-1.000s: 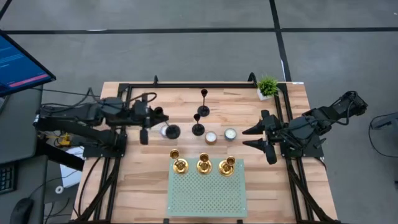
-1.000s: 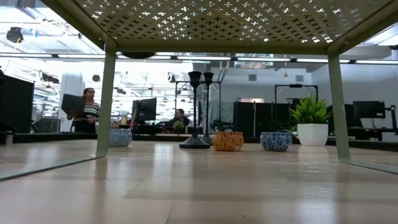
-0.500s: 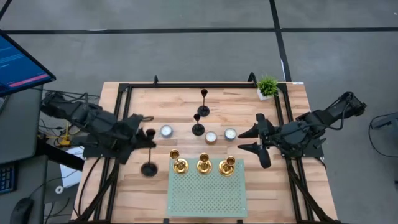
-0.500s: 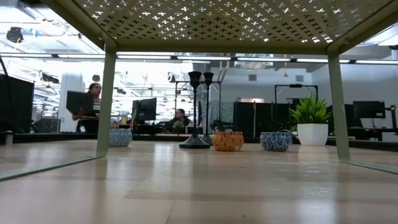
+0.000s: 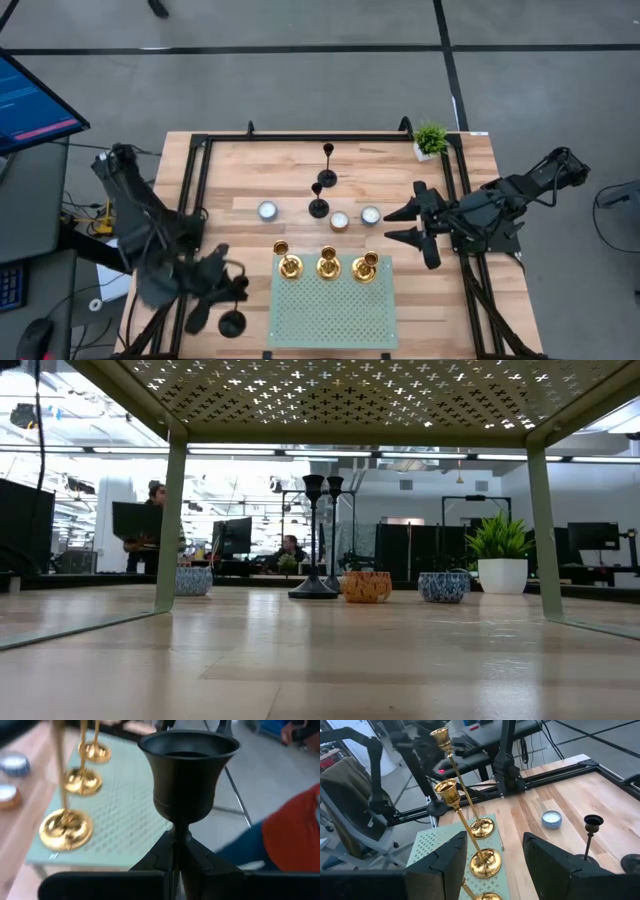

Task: Pick & Place candle stick holders
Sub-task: Put the bottom black candle holder on the shelf

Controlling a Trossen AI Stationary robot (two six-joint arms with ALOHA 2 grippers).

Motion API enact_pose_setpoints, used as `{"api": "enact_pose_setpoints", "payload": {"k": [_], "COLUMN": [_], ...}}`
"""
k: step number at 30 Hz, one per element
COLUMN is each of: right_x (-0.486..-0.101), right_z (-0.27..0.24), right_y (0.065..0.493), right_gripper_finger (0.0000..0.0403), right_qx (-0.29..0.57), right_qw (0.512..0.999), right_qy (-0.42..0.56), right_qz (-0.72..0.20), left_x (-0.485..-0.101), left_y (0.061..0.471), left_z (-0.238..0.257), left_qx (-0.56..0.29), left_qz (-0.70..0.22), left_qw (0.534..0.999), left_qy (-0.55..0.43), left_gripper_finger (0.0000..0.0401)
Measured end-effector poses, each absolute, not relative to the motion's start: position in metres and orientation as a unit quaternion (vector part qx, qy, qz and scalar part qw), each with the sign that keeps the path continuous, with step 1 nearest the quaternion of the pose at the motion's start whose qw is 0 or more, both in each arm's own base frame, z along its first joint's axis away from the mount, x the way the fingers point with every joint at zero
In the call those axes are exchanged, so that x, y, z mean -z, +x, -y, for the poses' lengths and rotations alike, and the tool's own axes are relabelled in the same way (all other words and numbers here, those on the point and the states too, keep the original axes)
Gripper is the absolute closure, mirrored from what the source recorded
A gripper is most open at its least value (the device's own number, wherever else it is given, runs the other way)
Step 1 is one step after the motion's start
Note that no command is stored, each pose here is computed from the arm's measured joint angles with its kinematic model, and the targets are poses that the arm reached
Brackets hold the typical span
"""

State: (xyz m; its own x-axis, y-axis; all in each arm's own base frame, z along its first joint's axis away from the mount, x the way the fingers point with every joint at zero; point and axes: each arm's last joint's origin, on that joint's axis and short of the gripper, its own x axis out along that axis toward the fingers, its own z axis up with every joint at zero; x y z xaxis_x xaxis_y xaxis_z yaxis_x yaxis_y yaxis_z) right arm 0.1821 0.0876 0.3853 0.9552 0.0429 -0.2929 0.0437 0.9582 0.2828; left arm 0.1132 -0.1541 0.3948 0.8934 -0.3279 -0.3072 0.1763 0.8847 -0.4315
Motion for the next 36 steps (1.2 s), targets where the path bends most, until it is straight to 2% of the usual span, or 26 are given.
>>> {"api": "enact_pose_setpoints", "payload": {"k": [6, 11, 16, 28, 36], "right_x": [-0.385, -0.385, -0.385, -0.385, -0.385], "right_z": [-0.088, -0.088, -0.088, -0.088, -0.089], "right_y": [0.182, 0.182, 0.182, 0.182, 0.182], "right_gripper_finger": [0.0219, 0.0219, 0.0219, 0.0219, 0.0219], "right_qx": [0.000, 0.000, 0.000, -0.016, -0.025], "right_qw": [0.978, 0.978, 0.979, 0.978, 0.977], "right_qy": [0.144, 0.144, 0.141, 0.141, 0.142], "right_qz": [-0.150, -0.150, -0.150, -0.156, -0.159], "left_x": [-0.409, -0.435, -0.452, -0.436, -0.431], "left_y": [0.100, 0.089, 0.099, 0.158, 0.165], "left_z": [0.192, 0.198, 0.203, 0.218, 0.220], "left_qx": [0.100, 0.054, -0.016, -0.109, -0.104], "left_qz": [-0.132, -0.069, -0.010, -0.009, -0.007], "left_qw": [0.968, 0.981, 0.997, 0.994, 0.994], "left_qy": [-0.187, -0.171, -0.077, 0.011, -0.036], "left_gripper_finger": [0.0388, 0.0388, 0.0388, 0.0388, 0.0388]}}
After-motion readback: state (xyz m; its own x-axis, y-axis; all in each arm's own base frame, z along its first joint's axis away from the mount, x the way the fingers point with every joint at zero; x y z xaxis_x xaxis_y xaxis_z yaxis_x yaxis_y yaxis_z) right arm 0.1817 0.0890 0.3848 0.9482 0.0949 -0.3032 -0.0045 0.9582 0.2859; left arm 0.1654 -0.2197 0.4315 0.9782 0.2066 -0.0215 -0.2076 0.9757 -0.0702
